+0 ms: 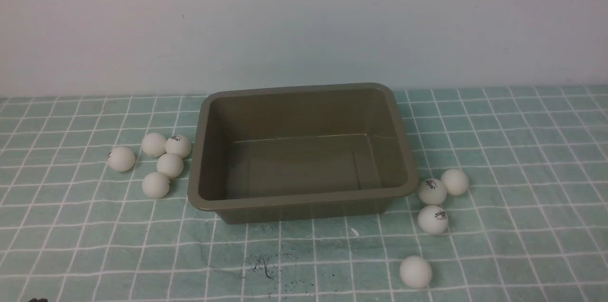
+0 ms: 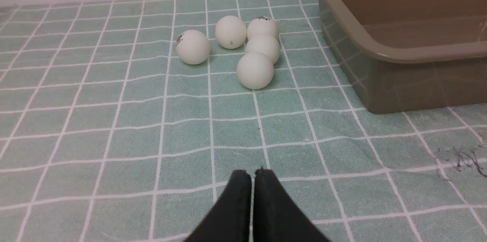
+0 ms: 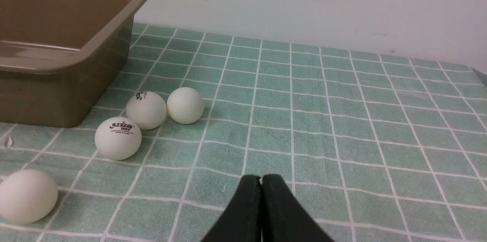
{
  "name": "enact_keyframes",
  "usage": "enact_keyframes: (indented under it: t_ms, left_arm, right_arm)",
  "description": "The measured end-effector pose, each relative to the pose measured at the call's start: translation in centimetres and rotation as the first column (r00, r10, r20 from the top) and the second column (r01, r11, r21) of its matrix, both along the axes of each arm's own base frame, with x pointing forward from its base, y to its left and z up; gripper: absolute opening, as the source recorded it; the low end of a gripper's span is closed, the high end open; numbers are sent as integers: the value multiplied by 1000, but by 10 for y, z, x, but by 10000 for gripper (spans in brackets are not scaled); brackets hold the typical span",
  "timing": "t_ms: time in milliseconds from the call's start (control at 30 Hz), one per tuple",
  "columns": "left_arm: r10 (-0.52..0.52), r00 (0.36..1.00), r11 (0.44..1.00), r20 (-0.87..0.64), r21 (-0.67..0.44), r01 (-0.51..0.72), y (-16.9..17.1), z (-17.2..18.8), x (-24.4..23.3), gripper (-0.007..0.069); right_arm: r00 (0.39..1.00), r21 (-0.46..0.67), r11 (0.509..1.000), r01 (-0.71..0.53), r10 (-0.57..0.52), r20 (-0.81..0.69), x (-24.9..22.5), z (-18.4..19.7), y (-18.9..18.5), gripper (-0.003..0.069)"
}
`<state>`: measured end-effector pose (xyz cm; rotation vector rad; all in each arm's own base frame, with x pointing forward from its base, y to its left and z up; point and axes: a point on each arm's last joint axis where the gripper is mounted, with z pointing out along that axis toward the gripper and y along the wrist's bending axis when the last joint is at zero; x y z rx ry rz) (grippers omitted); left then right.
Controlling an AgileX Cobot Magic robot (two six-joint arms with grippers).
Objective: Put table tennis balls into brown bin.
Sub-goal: 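Reach for and grasp a ping pong ball on the table beside the basket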
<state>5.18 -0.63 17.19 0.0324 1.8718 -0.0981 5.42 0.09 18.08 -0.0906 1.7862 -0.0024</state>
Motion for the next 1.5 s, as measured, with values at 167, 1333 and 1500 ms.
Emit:
enact_keyframes:
  t_ms: [167,1333,1500]
  left_arm:
    - [0,1000,1000,0,0,0,0,0,0,-5]
    - [152,900,956,408,-291,-30,7,39,4,-5]
    - [293,714,898,636,-440,24,17,74,-7,-5]
  right_arm:
    - [1000,0,1000,0,0,0,0,0,0,-9]
    - [1000,0,1000,0,0,0,0,0,0,-9]
    - [999,43,999,-9,7,47,1,3,2,-9]
